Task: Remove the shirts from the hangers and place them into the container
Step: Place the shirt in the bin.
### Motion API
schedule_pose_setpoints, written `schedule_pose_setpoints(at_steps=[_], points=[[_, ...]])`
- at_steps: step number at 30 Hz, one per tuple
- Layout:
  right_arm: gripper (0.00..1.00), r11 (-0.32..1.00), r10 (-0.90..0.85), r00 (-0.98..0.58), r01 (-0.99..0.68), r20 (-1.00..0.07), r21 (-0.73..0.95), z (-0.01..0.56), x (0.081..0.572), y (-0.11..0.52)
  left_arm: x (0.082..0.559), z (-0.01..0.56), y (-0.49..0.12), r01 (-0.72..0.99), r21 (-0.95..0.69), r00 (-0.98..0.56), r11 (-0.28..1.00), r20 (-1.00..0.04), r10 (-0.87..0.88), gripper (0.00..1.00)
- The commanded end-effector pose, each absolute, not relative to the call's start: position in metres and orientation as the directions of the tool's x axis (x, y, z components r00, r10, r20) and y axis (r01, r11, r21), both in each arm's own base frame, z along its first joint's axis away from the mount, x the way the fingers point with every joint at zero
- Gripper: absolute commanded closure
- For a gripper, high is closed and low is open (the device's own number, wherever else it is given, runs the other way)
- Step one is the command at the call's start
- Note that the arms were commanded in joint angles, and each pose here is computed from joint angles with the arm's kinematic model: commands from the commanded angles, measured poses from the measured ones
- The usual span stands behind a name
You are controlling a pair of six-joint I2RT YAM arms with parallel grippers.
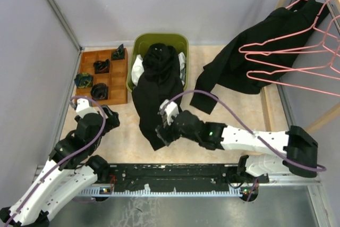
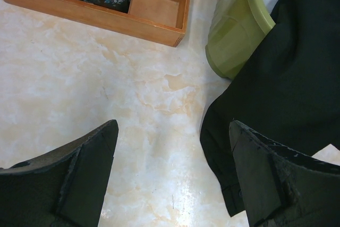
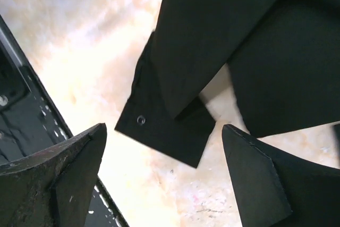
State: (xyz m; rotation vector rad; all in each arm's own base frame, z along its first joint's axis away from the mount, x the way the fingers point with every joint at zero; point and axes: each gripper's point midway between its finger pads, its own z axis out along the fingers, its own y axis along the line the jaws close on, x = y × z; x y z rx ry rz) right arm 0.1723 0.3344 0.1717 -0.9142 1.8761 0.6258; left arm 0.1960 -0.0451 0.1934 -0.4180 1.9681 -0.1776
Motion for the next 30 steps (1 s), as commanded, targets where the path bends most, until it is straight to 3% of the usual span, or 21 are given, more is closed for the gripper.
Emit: schedule_pose_setpoints(at_steps=[1,5,9,18,24,30], points=[[0.11,0.637,-0.3,-0.288,-0.77,-0.91,0.034,0.144,0.173,0.35,0.198,0.193,-0.046,-0.206,-0.308,-0.367,0.929,-0.856,-0.365,0.1],[0.06,0.66,-0.411,-0.31,-0.75,-0.857,-0.045,0.096,0.178,0.354,0.198,0.192,-0.046,-0.202,-0.303,-0.372,0.931,-0.856,-0.359,0.1],[0.01,0.688,-0.411,-0.336,-0.725,-0.847,-0.047,0.078,0.185,0.364,0.198,0.192,-0.047,-0.202,-0.301,-0.374,0.932,-0.856,-0.357,0.1],[0.04,0.683,-0.47,-0.388,-0.729,-0.793,-0.049,0.033,0.187,0.385,0.198,0.192,-0.047,-0.202,-0.3,-0.375,0.932,-0.856,-0.357,0.1],[0.5,0.676,-0.519,-0.472,-0.737,-0.713,-0.005,0.01,0.17,0.38,0.198,0.192,-0.046,-0.205,-0.303,-0.37,0.931,-0.856,-0.36,0.1],[0.99,0.642,-0.508,-0.458,-0.766,-0.73,0.033,0.03,0.164,0.387,0.198,0.192,-0.046,-0.202,-0.299,-0.374,0.933,-0.856,-0.356,0.09]])
